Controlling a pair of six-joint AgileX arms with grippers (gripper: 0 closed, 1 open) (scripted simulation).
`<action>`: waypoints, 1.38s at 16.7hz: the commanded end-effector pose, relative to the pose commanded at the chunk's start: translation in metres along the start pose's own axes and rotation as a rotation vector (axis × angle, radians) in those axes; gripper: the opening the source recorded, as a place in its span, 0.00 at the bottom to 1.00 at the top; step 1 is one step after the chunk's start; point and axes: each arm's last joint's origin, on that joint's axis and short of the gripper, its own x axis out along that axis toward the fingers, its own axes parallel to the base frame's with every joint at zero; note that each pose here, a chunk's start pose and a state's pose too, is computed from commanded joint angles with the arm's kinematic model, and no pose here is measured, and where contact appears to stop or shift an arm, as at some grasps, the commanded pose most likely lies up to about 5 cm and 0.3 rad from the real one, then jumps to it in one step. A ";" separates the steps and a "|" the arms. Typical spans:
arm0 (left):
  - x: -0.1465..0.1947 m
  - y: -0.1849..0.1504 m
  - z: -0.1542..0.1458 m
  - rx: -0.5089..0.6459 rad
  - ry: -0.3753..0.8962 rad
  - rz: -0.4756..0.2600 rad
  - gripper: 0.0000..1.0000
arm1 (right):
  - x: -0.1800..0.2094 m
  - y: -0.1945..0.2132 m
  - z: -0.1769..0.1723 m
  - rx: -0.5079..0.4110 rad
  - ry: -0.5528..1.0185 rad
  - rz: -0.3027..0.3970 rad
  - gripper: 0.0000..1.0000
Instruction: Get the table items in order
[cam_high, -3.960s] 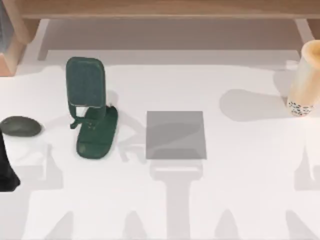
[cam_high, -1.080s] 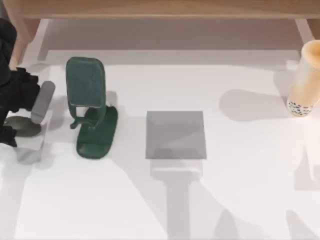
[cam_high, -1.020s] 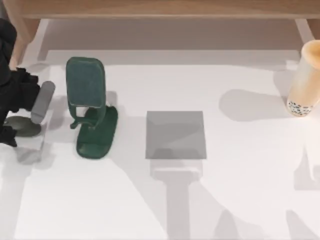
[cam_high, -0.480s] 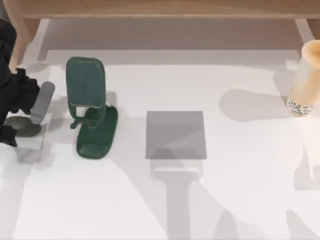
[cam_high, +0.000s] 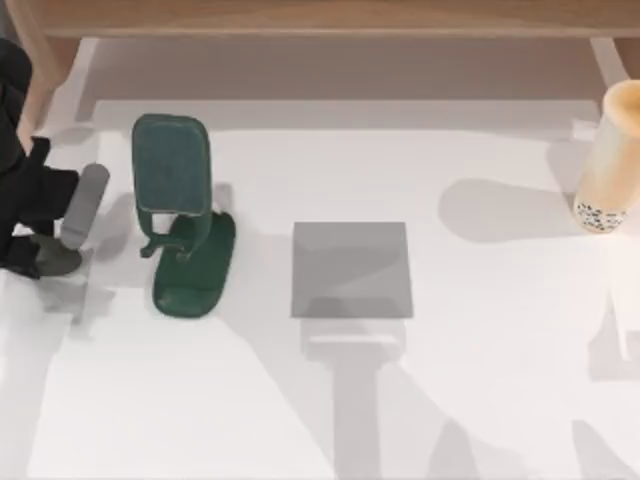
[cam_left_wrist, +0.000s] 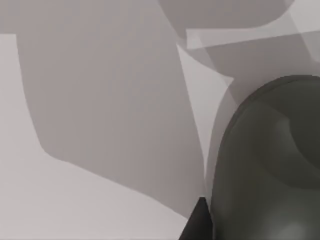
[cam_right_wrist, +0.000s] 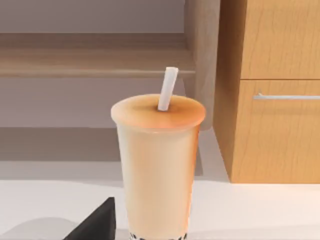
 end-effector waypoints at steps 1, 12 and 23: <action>0.000 0.000 0.000 0.000 0.000 0.000 0.00 | 0.000 0.000 0.000 0.000 0.000 0.000 1.00; -0.027 0.002 0.001 0.001 0.001 0.005 0.00 | 0.000 0.000 0.000 0.000 0.000 0.000 1.00; -0.107 -0.002 0.001 -0.002 0.001 0.004 0.00 | 0.000 0.000 0.000 0.000 0.000 0.000 1.00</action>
